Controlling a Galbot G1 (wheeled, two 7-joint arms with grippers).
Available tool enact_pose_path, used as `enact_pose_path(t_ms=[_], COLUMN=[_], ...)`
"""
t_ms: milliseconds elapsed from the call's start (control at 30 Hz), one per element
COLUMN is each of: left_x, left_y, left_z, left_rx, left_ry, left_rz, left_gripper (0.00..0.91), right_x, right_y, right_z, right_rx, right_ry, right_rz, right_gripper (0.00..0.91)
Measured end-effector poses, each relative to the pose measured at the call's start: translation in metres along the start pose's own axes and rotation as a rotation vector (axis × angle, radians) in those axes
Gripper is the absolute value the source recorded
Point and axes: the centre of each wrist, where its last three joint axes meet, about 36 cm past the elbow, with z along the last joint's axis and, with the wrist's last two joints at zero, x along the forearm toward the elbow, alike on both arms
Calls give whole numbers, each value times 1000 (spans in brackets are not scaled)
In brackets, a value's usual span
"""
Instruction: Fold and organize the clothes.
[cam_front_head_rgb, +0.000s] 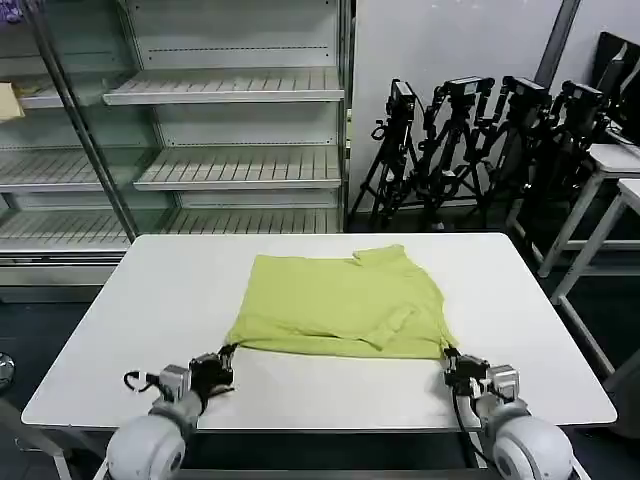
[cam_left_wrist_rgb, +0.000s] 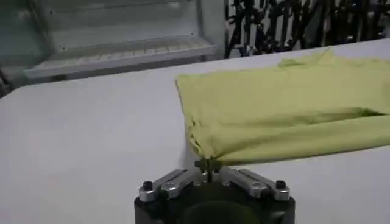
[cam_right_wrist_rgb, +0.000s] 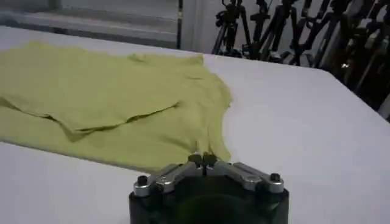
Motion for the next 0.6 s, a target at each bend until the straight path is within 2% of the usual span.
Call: enact_pose_path(t_ms=[367,400,433,600], left_x=[59,62,66,79], left_y=[-2,-1,0,0], left_z=[13,14,16,25], left_rx=[-6,-8,-9,-17], left_ry=[19,23,28,62], left_rz=[-11,-17,-20,-36], left_gripper=[10,202,907,907], right_x=[47,50,52,65], right_y=[11,13,14,21], right_z=[13,14,15,18], right_rx=[36,39,41,45], right_ry=[5,9,12,21], right_rz=[3,1,0,-4], right_gripper=[0,0,907,907])
